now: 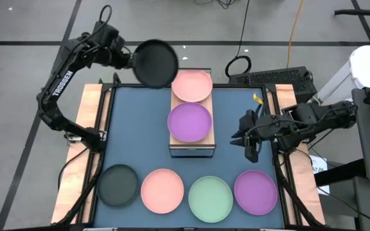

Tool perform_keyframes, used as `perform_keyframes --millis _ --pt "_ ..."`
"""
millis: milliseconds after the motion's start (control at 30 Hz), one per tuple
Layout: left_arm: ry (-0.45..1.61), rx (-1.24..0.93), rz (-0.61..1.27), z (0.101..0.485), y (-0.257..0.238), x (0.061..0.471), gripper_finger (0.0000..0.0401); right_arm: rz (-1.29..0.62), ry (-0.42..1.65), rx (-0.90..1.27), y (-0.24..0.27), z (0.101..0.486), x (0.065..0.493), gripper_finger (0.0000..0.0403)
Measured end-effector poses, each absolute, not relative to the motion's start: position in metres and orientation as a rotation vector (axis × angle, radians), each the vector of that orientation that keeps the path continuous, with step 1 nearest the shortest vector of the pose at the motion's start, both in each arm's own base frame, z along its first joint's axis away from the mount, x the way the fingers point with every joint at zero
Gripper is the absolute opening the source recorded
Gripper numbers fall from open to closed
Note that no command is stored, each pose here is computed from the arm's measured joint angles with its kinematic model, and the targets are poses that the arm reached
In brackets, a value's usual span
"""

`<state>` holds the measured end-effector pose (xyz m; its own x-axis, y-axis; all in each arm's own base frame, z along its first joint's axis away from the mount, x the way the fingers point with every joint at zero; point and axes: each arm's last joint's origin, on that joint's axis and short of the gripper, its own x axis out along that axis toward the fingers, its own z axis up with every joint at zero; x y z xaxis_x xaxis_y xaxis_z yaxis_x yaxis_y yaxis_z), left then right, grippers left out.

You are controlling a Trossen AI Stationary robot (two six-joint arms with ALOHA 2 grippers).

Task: Place and stack plates onto a shelf
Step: Stack the top black plate on top of the orange plate on the shelf

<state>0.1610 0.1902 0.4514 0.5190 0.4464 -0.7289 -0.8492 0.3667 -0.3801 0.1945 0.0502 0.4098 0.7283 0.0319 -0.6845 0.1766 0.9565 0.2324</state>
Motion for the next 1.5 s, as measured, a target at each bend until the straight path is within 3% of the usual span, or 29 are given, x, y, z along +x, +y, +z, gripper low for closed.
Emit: perform_keyframes --millis 400,967,1500 --pt "0.413 -0.971 0.819 0.437 0.214 0.218 0.0010 -0.097 0.746 0.297 0.052 0.410 0.194 0.0089" --pt "0.573 -1.035 0.764 0.377 0.235 0.288 0.0010 -0.120 0.740 0.315 0.052 0.410 0.194 0.0089" --pt "0.670 -1.061 0.767 0.347 0.243 0.306 0.0010 -0.116 0.756 0.290 0.051 0.409 0.193 0.0089"
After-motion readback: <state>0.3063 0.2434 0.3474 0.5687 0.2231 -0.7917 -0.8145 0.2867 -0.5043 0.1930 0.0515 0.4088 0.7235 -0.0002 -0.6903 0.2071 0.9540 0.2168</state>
